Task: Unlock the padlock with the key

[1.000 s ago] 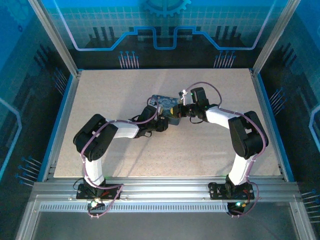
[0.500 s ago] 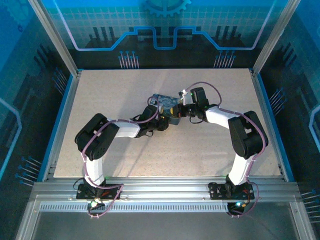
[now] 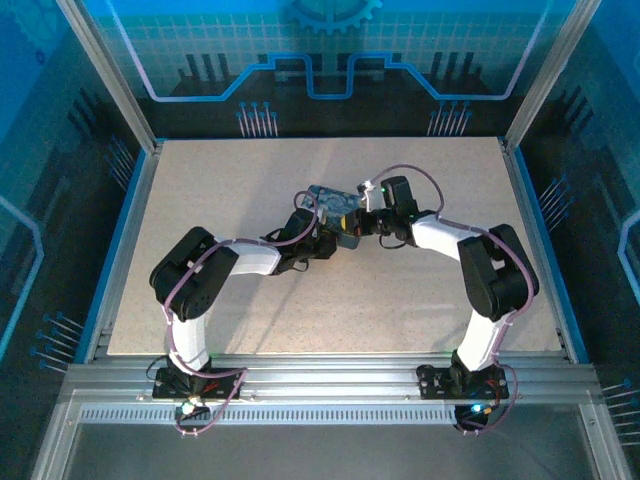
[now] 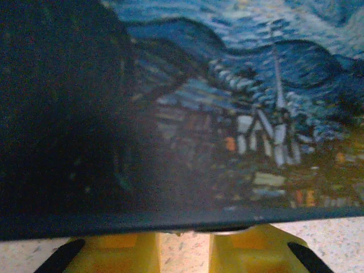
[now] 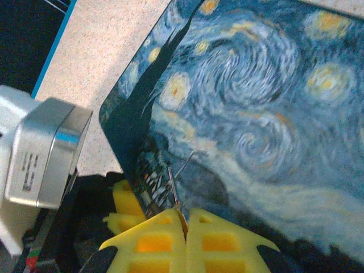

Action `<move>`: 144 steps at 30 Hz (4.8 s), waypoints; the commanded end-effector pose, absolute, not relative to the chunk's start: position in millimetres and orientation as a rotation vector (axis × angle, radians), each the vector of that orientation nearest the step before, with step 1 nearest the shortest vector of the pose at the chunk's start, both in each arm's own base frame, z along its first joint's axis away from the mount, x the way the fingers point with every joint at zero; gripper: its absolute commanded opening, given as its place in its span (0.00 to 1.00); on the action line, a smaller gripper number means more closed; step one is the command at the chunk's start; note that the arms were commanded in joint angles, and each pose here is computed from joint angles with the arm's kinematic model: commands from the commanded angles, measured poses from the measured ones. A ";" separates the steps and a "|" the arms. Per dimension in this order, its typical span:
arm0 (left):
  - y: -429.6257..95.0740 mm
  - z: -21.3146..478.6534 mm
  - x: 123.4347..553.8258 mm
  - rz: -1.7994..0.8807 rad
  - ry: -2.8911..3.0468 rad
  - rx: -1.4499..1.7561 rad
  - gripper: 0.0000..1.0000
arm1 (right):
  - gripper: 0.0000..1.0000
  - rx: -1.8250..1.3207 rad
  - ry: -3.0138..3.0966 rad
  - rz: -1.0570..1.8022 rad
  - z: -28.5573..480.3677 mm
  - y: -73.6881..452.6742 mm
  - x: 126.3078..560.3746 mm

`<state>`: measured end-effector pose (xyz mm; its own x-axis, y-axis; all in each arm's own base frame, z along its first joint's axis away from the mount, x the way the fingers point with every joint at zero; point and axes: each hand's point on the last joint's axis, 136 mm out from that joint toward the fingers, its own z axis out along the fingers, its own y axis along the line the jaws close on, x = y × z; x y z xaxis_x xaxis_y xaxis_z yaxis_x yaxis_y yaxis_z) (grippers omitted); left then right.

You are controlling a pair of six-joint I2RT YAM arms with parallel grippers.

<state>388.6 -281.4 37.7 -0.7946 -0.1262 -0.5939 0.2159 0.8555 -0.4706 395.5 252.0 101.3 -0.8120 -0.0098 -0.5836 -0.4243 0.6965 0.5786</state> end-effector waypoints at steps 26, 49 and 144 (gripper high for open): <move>-302.8 118.9 345.6 -1.086 2.388 -0.006 0.18 | 0.00 -0.701 2.096 0.930 81.2 247.3 293.5; -302.0 123.1 341.0 -1.111 2.395 -0.033 0.17 | 0.00 -0.696 1.992 0.917 70.4 253.1 309.6; -321.7 76.2 288.9 -1.117 2.676 0.210 0.17 | 0.00 -0.763 1.704 1.052 124.3 282.7 369.4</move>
